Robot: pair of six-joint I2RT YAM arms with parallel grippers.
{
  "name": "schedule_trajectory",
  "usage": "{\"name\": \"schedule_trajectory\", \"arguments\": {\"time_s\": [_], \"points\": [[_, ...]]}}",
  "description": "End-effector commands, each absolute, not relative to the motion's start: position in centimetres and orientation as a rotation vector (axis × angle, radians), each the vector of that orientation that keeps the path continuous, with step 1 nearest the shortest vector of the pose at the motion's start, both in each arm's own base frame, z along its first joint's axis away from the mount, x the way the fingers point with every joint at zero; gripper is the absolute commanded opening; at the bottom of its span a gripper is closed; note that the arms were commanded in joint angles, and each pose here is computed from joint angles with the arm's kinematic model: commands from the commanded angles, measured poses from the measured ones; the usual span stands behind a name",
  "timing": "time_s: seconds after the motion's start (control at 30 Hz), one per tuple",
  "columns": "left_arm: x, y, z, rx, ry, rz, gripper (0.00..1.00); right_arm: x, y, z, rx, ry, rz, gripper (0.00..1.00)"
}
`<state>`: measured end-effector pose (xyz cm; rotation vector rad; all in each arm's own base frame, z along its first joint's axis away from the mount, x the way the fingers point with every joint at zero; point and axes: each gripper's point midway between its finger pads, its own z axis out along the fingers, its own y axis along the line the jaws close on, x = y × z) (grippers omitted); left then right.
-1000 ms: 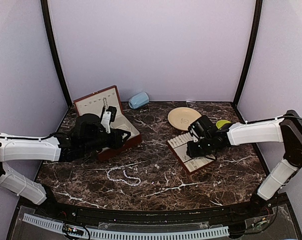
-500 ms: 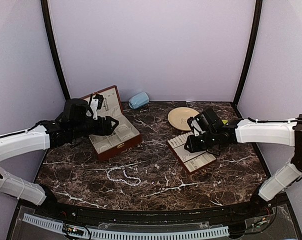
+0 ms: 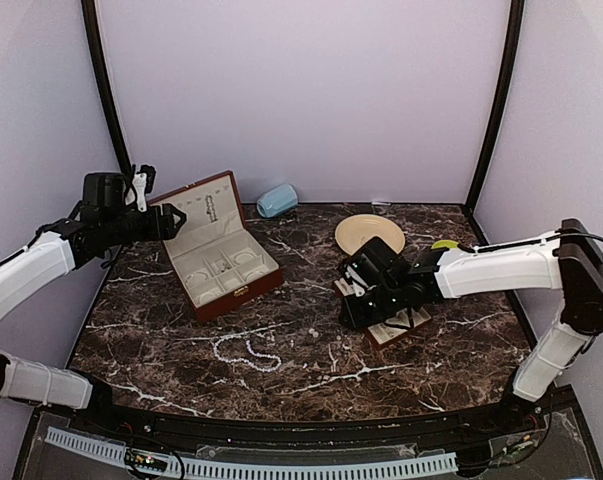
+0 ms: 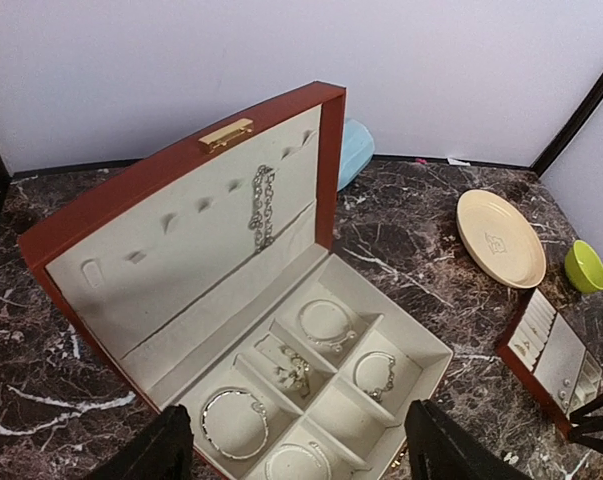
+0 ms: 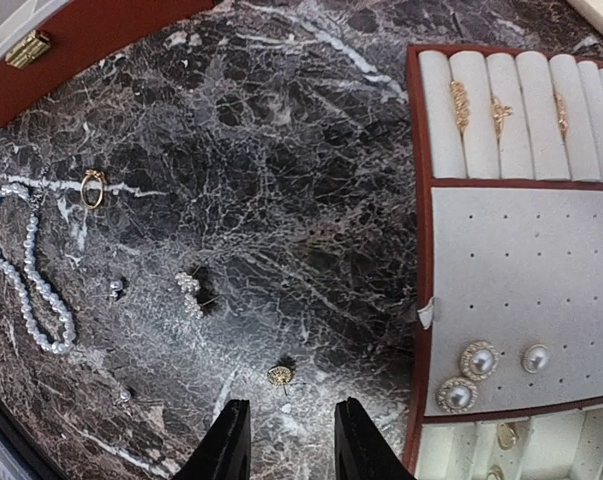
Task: Organize the mixed jewelry
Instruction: Adjust the earring on the earring holder, then pick up the earring from the center of the board.
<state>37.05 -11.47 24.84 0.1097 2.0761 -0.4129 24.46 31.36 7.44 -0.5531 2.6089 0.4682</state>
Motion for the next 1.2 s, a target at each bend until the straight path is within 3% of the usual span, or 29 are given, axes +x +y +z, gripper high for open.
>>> {"name": "schedule_trajectory", "arguments": {"time_s": [0.0, 1.17], "points": [[36.0, -9.6, 24.8, 0.128, 2.056, -0.28, 0.76, 24.6, 32.6, 6.7, -0.498, 2.633, 0.461, 0.3], [35.1, -9.8, 25.6, 0.146, 2.014, -0.307, 0.76, 23.5, 33.0, 2.8, -0.494, 2.732, 0.365, 0.17]]}}
